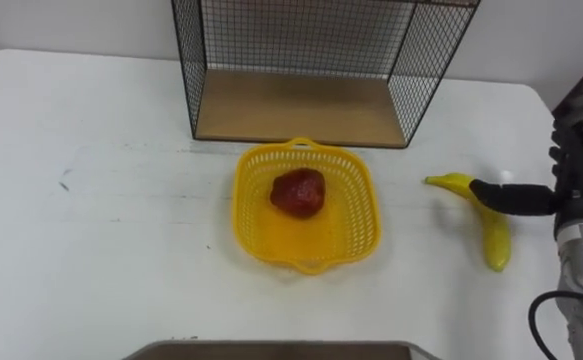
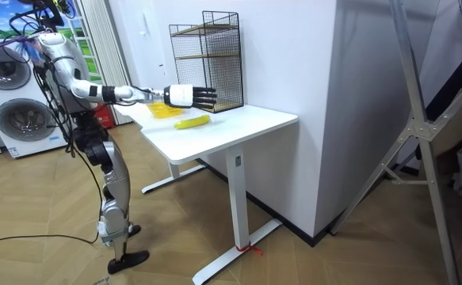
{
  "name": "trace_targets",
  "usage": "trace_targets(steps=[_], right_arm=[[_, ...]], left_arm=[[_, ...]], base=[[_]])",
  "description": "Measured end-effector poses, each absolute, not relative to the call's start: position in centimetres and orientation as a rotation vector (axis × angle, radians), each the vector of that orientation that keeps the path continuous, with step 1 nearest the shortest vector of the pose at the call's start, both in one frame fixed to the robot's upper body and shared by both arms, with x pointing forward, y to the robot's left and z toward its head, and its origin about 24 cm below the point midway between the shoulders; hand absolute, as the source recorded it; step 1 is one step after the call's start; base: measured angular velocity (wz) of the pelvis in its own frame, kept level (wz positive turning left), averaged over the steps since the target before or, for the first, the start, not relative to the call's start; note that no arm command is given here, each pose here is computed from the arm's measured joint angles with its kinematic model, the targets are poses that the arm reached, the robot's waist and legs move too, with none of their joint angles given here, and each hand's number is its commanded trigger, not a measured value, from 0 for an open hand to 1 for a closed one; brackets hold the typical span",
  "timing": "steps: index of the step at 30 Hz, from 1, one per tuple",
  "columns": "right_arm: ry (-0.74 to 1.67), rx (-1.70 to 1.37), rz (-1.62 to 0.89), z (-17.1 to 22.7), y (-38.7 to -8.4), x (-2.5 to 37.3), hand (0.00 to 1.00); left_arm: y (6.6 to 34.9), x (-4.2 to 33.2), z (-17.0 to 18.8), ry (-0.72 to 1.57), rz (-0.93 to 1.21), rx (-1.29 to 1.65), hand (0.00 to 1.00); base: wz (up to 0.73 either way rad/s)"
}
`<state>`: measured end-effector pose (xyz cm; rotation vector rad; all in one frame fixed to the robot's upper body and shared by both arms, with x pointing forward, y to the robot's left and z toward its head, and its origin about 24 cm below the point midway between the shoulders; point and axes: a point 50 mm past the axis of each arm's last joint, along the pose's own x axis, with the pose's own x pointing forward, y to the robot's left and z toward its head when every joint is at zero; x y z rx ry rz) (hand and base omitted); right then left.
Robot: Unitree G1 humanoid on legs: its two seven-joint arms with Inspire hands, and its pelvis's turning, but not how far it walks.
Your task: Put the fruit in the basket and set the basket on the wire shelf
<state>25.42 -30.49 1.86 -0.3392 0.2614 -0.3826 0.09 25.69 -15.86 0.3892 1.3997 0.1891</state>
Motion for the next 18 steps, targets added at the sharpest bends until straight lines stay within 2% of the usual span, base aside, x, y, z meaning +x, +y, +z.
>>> trace_targets(steps=[8,18], right_arm=[[0.458,-0.357,-0.295,-1.7,-31.1,24.3,0.0],[0.528,-0.446,-0.217,-2.6,-31.1,24.4,0.0]], left_arm=[[26.2,-0.3,-15.8,1.43,0.195,0.393,0.0],[26.3,-0.3,-15.7,1.433,0.193,0.387,0.0]], base=[[0.0],[0.0]])
